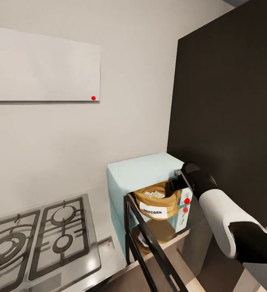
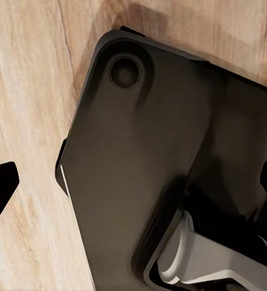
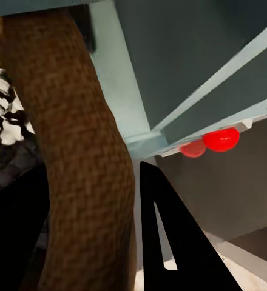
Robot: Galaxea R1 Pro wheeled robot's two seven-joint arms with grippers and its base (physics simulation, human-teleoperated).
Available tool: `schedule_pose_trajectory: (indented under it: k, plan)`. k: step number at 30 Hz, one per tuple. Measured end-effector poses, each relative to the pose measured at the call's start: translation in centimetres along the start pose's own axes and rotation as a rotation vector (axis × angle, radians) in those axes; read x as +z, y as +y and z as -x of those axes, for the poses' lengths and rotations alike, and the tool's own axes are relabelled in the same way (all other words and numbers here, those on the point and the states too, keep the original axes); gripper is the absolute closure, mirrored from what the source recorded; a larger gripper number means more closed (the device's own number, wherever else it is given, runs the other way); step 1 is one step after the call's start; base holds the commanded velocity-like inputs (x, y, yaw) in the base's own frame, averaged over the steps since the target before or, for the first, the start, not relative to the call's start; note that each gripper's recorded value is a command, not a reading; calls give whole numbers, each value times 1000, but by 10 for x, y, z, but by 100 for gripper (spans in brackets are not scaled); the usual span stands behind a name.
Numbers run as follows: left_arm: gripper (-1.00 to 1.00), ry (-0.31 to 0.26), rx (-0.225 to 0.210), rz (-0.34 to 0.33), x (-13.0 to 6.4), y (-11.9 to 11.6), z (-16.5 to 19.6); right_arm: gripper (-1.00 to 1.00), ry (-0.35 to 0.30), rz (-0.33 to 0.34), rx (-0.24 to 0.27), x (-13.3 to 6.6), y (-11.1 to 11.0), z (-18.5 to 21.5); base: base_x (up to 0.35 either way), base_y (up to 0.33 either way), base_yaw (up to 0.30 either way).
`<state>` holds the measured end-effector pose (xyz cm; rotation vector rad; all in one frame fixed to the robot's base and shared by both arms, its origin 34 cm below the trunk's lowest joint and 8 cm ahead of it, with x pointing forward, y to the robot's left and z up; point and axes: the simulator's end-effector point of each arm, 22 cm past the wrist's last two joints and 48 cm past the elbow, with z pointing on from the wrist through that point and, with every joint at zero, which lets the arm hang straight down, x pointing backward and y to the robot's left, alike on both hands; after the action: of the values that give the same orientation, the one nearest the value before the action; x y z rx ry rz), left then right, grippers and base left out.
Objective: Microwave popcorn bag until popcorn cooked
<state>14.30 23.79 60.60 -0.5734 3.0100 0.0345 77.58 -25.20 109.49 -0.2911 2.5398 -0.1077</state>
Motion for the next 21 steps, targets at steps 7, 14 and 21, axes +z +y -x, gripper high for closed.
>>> schedule_pose_trajectory:
  k: [7, 14, 21]
  plan:
    - [-100, -1, -1, 1, 0, 0, 0, 100, 3, 81, 46, 6, 16, -5, 0, 0, 0]
    - [-100, -1, 0, 0, 0, 0, 0, 100, 7, 98, 57, 7, 19, -7, 56, 0, 0]
    - [-100, 0, 1, 0, 0, 0, 0, 100, 7, 97, 60, 8, 18, -7, 139, 0, 0]
